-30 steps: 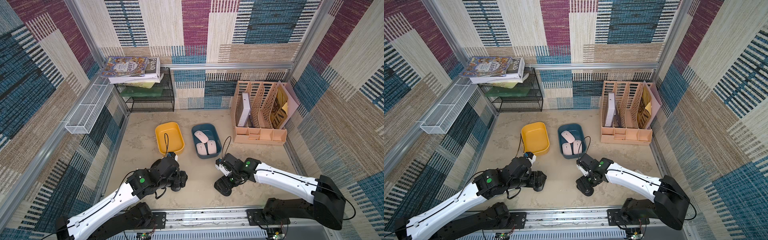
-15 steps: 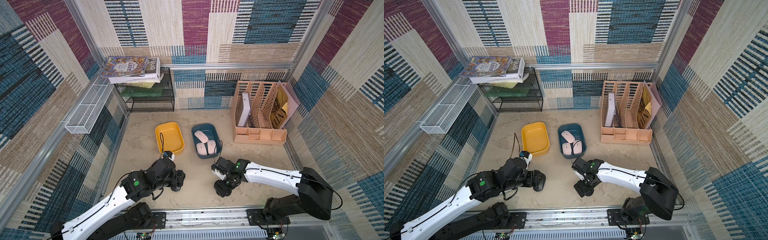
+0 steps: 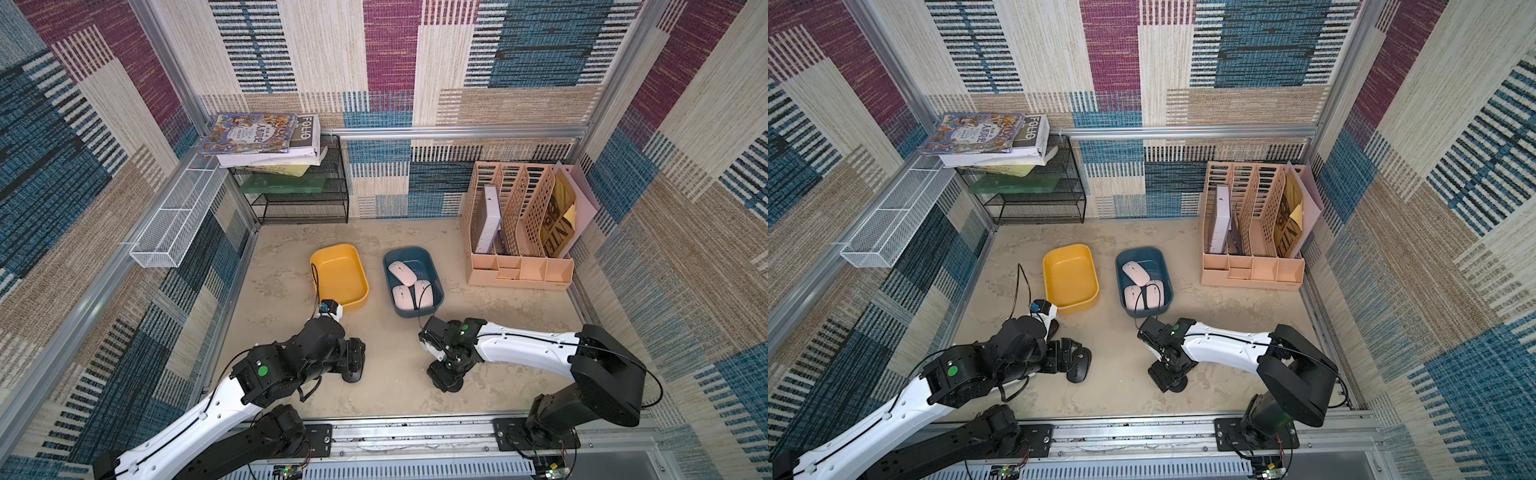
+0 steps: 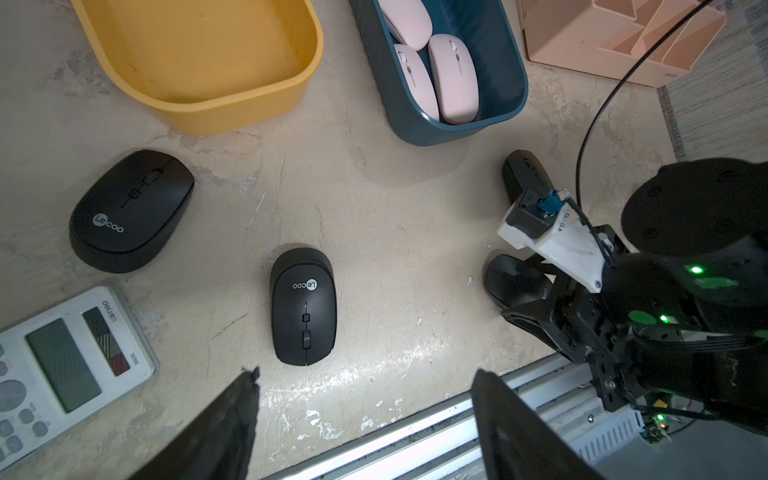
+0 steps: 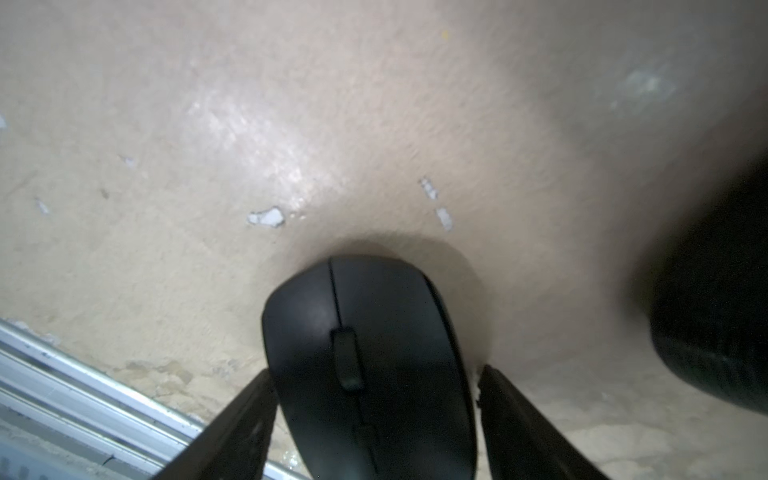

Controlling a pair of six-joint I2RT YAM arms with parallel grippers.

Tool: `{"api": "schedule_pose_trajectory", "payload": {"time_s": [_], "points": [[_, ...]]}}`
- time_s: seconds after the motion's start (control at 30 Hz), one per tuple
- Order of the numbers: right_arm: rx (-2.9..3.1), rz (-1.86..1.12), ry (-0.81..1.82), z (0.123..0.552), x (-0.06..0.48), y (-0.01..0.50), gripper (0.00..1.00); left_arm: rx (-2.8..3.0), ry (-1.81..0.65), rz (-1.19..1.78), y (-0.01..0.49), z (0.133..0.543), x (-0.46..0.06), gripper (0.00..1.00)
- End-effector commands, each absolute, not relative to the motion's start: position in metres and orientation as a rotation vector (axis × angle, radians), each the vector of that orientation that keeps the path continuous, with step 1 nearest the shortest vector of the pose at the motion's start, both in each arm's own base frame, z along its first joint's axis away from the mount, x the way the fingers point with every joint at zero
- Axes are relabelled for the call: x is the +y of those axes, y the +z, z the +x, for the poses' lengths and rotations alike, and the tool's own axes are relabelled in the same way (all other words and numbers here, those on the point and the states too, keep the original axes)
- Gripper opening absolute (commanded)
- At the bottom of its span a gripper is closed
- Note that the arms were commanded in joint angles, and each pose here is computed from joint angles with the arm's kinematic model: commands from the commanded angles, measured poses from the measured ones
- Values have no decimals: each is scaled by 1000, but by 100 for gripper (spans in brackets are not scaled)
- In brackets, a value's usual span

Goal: Place the mice by color into the storage box
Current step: Pick up the mouse from the center of the board, then place the mouse in the storage box.

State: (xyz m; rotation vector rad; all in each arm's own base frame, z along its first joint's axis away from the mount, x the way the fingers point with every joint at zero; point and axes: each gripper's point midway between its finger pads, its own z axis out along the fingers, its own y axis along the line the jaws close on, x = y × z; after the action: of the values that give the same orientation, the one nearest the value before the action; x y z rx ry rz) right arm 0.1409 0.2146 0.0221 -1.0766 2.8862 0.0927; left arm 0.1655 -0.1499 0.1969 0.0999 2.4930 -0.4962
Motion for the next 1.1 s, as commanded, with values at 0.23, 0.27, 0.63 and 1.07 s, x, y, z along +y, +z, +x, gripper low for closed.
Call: {"api": "schedule_pose_trajectory", "payload": {"time_s": [0.23,0.27,0.63,1.07], "points": [[2864,-1073,192,146,235,32,52,2434,-415,105,210,171,-134,87],[2853,-1060,221,149,241,38,52,2430,-411,106,211,172,-133,88],[2497,-713,872,256,342,173,48,2380,-341,24,234,185,-108,90],[2430,-780,1104,362,491,171,46,2406,-265,-176,238,195,-67,91]]}}
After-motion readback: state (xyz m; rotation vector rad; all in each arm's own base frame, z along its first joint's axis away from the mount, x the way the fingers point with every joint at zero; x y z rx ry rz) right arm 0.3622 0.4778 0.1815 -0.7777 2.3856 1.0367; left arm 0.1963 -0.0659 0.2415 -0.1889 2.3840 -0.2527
